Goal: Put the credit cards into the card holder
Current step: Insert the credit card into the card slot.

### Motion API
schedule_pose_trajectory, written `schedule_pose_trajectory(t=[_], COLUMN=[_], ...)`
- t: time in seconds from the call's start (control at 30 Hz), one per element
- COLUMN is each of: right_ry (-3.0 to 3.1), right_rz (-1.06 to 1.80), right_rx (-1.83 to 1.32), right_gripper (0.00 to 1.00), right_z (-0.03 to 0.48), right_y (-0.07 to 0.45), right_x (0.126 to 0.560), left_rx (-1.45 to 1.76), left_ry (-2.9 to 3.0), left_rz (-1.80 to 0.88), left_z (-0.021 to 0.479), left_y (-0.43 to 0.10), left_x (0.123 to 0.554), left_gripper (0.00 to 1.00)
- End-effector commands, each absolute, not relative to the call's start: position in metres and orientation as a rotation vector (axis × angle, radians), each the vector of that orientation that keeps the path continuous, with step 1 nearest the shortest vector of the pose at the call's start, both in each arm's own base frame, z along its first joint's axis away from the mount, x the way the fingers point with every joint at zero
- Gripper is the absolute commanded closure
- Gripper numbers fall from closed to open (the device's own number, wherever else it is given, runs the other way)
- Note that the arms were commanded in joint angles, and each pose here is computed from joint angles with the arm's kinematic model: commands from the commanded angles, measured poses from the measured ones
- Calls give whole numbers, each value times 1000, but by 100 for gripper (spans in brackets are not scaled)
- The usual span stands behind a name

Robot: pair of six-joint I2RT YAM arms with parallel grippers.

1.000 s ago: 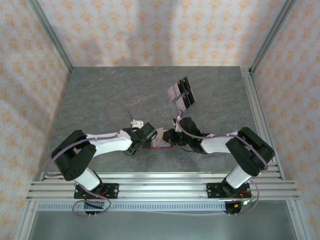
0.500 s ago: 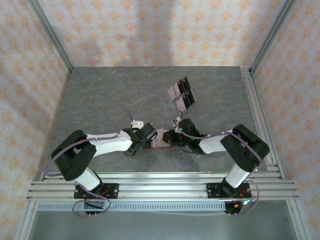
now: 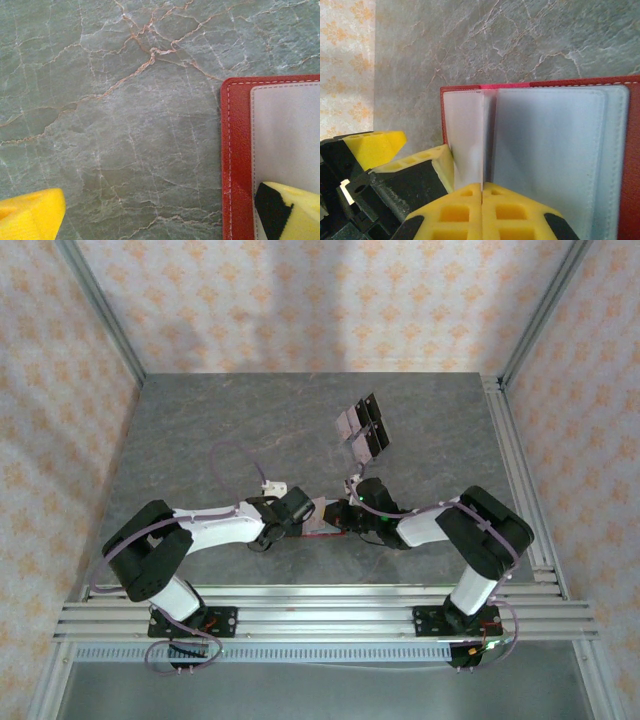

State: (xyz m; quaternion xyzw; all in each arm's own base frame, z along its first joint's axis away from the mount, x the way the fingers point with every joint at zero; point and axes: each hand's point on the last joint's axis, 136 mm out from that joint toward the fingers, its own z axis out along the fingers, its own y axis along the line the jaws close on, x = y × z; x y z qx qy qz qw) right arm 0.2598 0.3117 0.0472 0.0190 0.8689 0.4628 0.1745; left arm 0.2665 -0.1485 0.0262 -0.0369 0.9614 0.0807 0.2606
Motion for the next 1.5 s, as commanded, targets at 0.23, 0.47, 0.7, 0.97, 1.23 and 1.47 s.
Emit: schedule_pose_trajectory(t=[0.23,0.47,0.7,0.97,1.23,1.47], right_ry=[2487,2517,2545,2557,2566,2576], right_rz=[1319,1294,1276,1281,1284,1266], right_rx=[42,50,63,57,45,20], right_gripper=[100,100,100,100,100,100], right_z=[36,25,17,16,18,21], right_y=[309,308,306,307,307,305], right_x=[249,249,248,247,244,242], left_rx=[-88,-104,-148,-133,-122,-114], left_ry=[2619,2595,2528,2535,2556,2576], left_rz=[297,295,311,312,272,302], left_z=[19,31,60,48,32,23], left_y=[-136,-134,-128,-129,-135,-133], left_x=[256,258,264,264,264,261], left_gripper=[0,0,0,0,0,0])
